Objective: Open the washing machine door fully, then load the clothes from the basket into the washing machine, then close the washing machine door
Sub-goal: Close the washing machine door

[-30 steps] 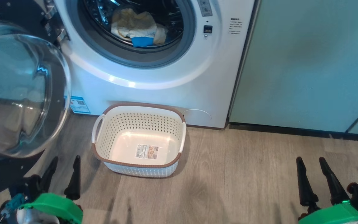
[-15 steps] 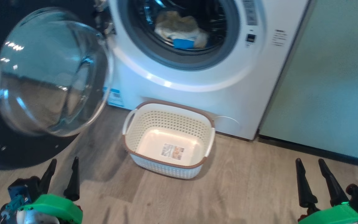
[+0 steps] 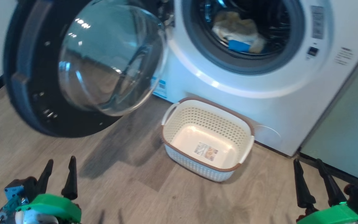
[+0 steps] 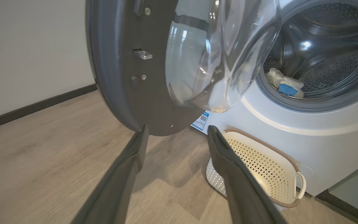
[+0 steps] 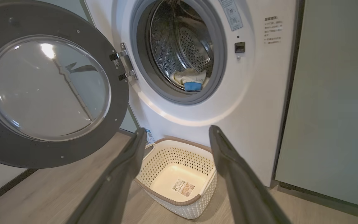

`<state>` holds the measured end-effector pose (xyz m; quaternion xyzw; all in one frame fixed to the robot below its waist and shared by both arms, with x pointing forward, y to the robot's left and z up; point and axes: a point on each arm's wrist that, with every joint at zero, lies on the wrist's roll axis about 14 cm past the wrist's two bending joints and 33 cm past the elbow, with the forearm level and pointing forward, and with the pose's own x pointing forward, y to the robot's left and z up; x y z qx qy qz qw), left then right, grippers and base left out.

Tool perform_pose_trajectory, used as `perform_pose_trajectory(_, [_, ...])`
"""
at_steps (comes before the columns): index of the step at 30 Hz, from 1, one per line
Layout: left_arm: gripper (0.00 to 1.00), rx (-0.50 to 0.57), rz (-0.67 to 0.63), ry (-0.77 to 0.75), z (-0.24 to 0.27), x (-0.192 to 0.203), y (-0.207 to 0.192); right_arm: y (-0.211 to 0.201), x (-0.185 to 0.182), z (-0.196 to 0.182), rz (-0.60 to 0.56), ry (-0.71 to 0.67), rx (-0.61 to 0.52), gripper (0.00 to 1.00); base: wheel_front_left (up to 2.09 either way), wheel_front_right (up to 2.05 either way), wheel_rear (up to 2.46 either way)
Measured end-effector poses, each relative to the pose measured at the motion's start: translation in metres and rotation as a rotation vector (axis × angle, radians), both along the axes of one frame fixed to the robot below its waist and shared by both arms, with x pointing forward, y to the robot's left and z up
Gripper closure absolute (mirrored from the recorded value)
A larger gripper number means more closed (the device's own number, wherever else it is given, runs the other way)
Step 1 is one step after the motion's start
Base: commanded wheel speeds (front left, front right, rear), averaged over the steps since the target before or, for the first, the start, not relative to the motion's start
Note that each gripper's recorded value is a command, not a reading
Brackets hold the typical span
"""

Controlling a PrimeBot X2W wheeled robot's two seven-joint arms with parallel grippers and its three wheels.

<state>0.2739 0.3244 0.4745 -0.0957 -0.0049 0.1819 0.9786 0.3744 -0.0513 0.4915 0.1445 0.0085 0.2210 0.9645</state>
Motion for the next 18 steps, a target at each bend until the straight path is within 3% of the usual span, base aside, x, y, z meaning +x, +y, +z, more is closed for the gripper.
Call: perform_pose_trajectory(18, [0.0, -0.004, 0.223, 0.007, -0.001, -0.067, 0.042, 0.073, 0.006, -0.008, 0.215, 0.023, 0.007, 0.0, 0.0, 0.0, 0.0])
